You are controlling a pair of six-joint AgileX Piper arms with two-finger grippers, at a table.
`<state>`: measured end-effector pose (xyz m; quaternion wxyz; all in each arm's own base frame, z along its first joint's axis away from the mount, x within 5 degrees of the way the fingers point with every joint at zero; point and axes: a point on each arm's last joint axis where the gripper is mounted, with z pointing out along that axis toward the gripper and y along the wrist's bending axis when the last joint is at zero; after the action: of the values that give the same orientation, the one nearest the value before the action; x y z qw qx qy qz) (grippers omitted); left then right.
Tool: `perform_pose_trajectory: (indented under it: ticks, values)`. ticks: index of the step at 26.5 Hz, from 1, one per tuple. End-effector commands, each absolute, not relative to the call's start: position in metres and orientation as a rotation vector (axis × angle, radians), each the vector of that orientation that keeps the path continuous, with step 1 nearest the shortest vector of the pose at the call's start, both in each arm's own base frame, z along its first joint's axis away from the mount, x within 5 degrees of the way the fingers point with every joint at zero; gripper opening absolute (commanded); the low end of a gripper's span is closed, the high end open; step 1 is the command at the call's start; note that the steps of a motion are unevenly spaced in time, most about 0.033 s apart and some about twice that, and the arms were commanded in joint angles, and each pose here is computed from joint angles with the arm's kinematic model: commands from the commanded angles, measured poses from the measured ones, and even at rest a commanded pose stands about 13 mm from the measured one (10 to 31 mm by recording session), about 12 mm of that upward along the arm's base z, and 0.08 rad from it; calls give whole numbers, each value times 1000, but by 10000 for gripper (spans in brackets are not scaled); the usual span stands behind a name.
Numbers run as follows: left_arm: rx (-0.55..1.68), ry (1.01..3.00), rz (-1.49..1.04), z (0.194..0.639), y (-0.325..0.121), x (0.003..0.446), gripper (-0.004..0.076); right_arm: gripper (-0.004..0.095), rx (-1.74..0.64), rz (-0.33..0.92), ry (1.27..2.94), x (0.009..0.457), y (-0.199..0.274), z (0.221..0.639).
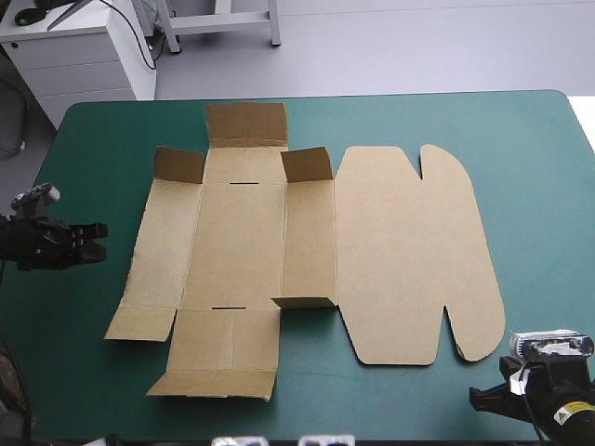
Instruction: Fold the box
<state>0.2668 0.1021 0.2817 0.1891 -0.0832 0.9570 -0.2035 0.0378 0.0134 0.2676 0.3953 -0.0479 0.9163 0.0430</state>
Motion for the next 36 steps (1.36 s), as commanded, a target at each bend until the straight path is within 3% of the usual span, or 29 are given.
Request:
perform_pose_trajectory:
  ticks: [1,9,12,16,19,36]
  values:
    - [-271,2660,-723,282,113,269,-8,-19,-113,103,2254,42,13,278]
    - [-227,2667,-772,271,115,274,21,-19,-113,101,2255,42,13,278]
    - [-215,2683,-791,271,114,273,124,-19,-113,101,2255,42,13,278]
    - [-223,2677,-774,270,114,274,354,-19,-113,101,2255,42,13,278]
    - [-241,2669,-763,269,116,275,452,-19,-113,101,2255,42,13,278]
    - [-141,2678,-979,233,110,296,442,-19,-113,101,2255,42,13,278]
